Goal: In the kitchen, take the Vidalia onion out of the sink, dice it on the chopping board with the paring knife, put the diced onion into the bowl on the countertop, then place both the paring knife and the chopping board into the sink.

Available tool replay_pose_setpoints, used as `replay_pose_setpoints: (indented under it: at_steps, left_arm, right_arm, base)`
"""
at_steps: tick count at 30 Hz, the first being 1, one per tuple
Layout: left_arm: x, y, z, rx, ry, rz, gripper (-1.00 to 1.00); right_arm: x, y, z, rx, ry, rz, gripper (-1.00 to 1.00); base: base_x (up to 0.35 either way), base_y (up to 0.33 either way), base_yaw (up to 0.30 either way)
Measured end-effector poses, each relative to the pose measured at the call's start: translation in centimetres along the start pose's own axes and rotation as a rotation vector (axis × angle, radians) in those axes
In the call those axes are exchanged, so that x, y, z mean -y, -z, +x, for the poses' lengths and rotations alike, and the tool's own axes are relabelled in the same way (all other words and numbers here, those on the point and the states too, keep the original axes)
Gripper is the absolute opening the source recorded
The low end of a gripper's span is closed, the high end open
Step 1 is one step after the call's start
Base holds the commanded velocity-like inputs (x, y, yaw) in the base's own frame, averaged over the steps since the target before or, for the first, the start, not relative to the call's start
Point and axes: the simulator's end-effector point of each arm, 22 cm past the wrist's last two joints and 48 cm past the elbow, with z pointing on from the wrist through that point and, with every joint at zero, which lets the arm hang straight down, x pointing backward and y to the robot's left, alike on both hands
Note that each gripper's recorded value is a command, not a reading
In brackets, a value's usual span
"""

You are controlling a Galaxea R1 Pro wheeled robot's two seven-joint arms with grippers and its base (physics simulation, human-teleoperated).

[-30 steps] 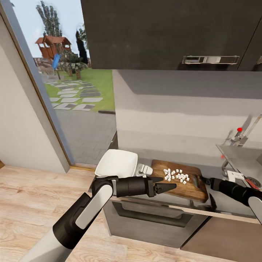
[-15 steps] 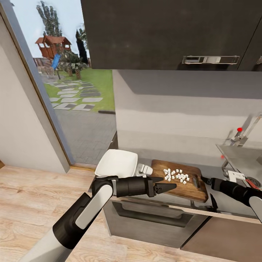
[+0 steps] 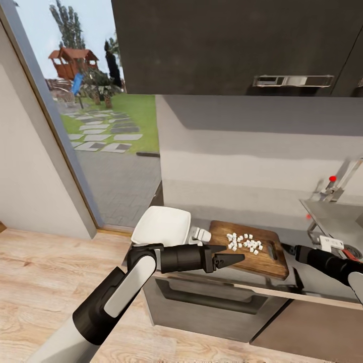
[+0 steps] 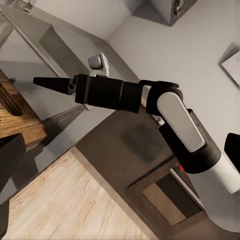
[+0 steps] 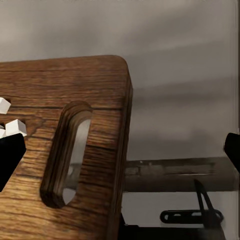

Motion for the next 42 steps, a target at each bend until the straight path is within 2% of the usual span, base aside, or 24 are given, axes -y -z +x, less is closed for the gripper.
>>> replay_pose_setpoints:
  at_steps: [14,22,29,42]
  left_arm:
    - [-0.9,0.0,0.4,-0.002,0.022,-0.001,1.00]
    - [-1.4,-0.1,0.7,-0.005,0.035,0.000,1.00]
    - [-1.7,-0.2,0.9,-0.005,0.043,0.000,1.00]
    - [-2.6,-0.3,1.3,-0.006,0.064,-0.001,1.00]
  right_arm:
    - [1.9,-0.1,-0.4,0.009,-0.039,0.029,1.00]
    - [1.3,-0.9,1.0,-0.027,-0.024,0.024,1.00]
    - [2.4,-0.9,0.8,-0.022,-0.020,0.048,1.00]
    - [2.9,-1.5,1.6,-0.040,-0.014,0.063,1.00]
  base:
    - [0.000,0.092,0.000]
    - [0.000,0.002,0.000]
    - [0.000,0.000,0.000]
    - [0.000,0.006,0.000]
